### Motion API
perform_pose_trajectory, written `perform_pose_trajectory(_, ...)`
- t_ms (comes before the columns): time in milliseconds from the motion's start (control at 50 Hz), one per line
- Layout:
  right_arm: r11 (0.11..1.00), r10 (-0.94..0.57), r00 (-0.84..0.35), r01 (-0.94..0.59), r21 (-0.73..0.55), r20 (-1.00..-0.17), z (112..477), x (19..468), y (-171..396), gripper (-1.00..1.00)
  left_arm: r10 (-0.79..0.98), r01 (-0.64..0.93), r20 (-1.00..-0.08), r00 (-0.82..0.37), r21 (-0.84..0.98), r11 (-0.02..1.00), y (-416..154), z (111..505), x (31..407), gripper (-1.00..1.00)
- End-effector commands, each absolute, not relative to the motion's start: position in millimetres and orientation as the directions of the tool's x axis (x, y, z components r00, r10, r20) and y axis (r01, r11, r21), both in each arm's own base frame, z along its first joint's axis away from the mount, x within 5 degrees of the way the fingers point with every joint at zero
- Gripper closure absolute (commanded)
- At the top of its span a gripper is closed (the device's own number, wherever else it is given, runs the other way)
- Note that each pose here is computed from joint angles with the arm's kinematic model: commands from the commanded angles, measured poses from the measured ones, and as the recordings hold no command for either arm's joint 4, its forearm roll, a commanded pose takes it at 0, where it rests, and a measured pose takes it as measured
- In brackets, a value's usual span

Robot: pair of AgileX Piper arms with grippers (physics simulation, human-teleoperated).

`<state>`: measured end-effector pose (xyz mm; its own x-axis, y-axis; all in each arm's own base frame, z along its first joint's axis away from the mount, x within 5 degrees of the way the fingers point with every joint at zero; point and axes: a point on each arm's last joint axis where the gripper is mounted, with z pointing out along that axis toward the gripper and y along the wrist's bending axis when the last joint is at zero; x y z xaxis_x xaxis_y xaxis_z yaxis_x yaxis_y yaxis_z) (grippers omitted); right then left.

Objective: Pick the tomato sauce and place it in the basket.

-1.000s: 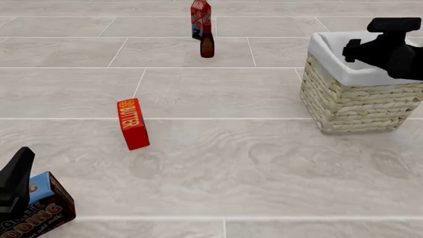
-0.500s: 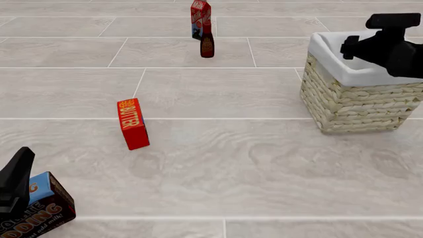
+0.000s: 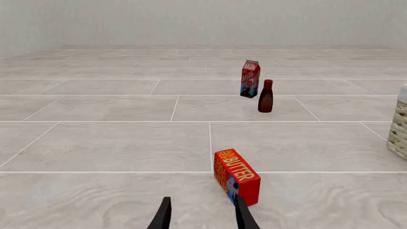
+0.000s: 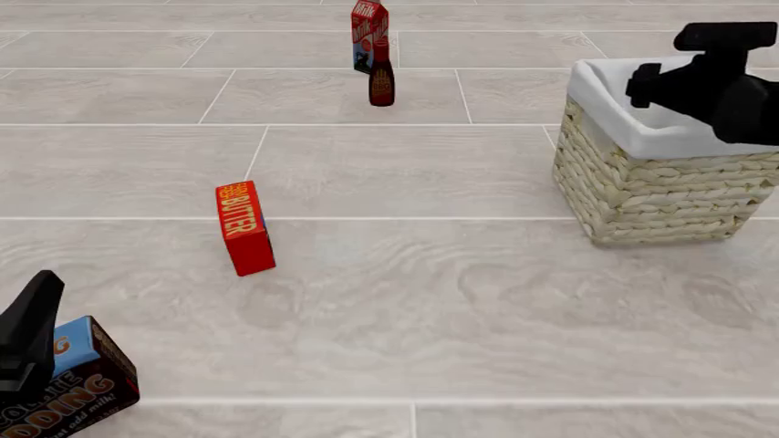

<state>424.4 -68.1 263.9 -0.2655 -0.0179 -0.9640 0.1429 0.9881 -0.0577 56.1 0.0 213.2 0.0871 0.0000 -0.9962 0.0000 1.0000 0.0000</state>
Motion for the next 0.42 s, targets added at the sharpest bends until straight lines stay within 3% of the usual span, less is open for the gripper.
perform_pose_trajectory(20, 0.988, -0.01, -0.257, 0.145, -0.049, -0.966, 263.0, 423.9, -67.7, -1.0, 0.0, 0.0, -0.996, 0.087, 0.0, 1.0, 0.0, 213.2, 56.1, -1.0)
perform_pose_trajectory(420, 0.99, -0.013, -0.246, 0.134, -0.047, -0.969, 264.6, 425.2, -62.6, -1.0, 0.0, 0.0, -0.996, 0.087, 0.0, 1.0, 0.0, 213.2, 56.1, -1.0)
